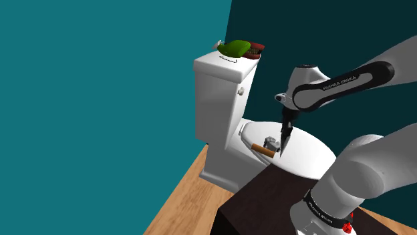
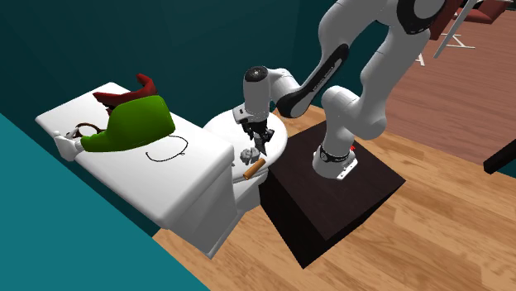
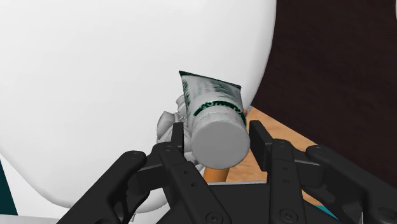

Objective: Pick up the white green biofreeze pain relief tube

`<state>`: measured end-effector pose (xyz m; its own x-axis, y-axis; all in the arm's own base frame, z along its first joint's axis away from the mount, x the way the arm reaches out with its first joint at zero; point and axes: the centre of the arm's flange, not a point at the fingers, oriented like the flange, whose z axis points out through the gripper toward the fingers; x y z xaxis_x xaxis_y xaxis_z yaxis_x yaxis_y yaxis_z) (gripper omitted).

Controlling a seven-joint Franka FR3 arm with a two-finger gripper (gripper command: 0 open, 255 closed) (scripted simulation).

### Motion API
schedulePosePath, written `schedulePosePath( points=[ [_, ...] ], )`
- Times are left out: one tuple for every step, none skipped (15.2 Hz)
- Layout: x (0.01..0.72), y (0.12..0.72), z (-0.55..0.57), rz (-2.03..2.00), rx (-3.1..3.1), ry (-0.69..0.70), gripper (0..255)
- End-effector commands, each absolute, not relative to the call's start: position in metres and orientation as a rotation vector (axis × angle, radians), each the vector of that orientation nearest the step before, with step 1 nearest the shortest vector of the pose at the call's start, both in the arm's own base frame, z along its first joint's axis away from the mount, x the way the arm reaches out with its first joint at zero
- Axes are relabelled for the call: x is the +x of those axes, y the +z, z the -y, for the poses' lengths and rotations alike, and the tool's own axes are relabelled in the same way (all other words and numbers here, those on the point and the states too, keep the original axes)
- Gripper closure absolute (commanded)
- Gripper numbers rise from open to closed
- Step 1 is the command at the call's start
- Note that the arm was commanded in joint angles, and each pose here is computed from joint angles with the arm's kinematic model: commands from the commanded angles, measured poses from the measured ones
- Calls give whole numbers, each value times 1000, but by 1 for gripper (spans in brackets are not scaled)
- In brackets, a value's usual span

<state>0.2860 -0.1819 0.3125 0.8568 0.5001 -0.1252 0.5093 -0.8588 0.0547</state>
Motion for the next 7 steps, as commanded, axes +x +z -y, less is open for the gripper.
schedulePosePath(
  points=[
    [286,324,182,-802,2944,-164,255],
    [286,329,182,-802,2944,-164,255],
    [286,334,182,-802,2944,-164,255],
    [286,340,182,-802,2944,-164,255],
    [286,345,182,-802,2944,-164,255],
    [286,346,182,-802,2944,-164,255],
    [286,346,182,-802,2944,-164,255]
  ],
)
